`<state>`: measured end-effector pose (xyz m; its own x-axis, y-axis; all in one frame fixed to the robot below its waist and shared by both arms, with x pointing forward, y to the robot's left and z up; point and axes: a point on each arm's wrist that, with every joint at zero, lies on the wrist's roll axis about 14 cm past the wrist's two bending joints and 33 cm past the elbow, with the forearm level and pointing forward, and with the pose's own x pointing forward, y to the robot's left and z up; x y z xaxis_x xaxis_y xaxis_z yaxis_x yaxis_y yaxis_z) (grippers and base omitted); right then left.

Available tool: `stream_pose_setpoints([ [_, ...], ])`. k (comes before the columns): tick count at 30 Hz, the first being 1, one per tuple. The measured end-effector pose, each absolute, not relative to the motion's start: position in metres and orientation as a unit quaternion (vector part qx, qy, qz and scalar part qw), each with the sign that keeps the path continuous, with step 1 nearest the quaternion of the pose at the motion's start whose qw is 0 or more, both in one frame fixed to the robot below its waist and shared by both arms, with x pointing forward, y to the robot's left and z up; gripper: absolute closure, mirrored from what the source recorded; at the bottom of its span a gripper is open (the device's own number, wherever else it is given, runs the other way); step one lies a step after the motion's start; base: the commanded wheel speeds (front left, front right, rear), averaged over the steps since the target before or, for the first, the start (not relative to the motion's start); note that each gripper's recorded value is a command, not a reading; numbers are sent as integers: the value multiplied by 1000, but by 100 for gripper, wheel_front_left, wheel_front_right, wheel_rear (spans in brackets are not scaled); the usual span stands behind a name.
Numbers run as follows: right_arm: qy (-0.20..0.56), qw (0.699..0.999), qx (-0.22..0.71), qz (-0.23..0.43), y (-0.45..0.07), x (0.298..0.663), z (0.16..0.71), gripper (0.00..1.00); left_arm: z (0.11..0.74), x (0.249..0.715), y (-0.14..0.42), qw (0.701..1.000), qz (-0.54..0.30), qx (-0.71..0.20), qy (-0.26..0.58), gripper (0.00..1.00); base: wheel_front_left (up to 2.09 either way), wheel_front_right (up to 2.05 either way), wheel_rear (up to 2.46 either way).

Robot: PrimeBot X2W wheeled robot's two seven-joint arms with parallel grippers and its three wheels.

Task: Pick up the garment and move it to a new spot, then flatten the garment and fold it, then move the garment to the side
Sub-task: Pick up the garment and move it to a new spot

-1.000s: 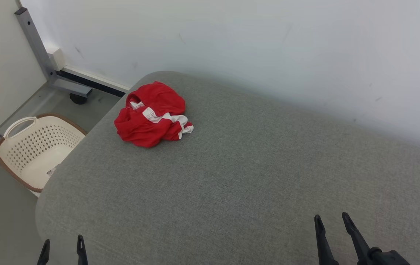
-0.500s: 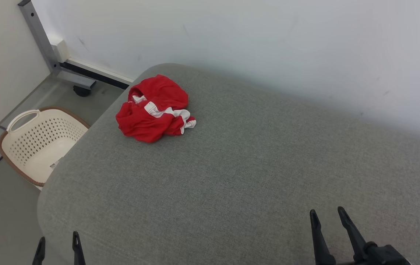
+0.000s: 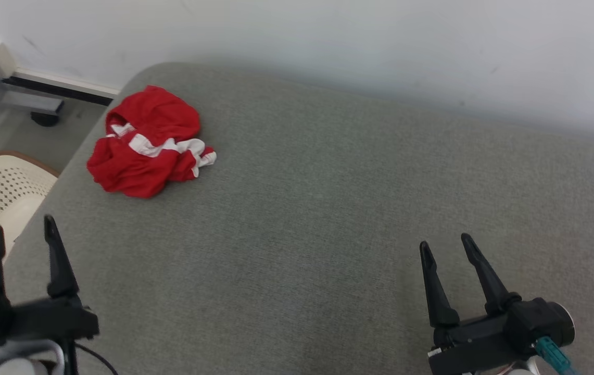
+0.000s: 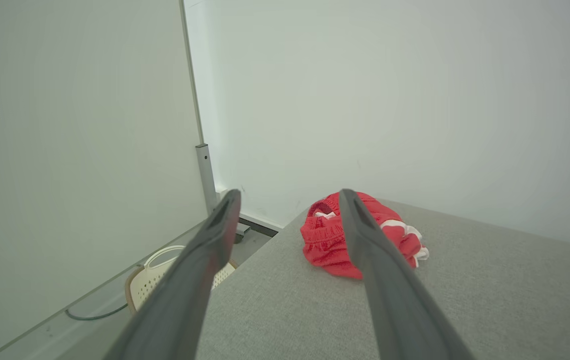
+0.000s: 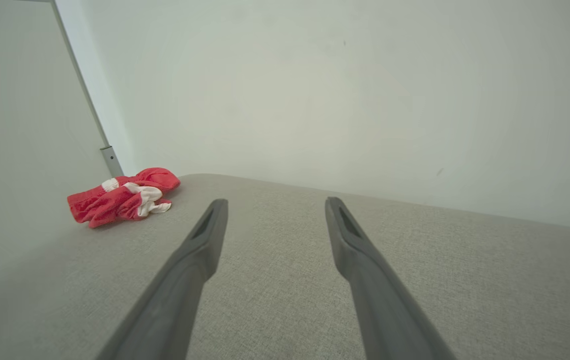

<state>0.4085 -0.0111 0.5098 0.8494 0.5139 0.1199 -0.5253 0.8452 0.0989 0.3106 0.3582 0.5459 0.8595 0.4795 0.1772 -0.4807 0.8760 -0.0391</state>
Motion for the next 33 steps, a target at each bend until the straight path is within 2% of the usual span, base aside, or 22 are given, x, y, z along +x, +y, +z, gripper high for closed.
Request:
stream_pose_setpoints([
  [9, -53, 972, 67, 220, -46, 439, 506, 0, 579, 407, 372, 969, 212, 18, -126, 0, 0, 0, 0],
  [19, -32, 985, 65, 154, -93, 455, 482, 0, 551, 509, 362, 982, 165, -11, -87, 0, 0, 0, 0],
  [24, -16, 989, 61, 131, -110, 457, 469, 0, 517, 546, 356, 989, 144, -16, -25, 0, 0, 0, 0],
  [25, -6, 991, 60, 122, -117, 455, 462, 0, 498, 557, 349, 991, 134, -14, 7, 0, 0, 0, 0],
  [33, 11, 993, 58, 101, -133, 454, 450, 0, 431, 567, 346, 981, 142, -42, 128, 0, 0, 0, 0],
])
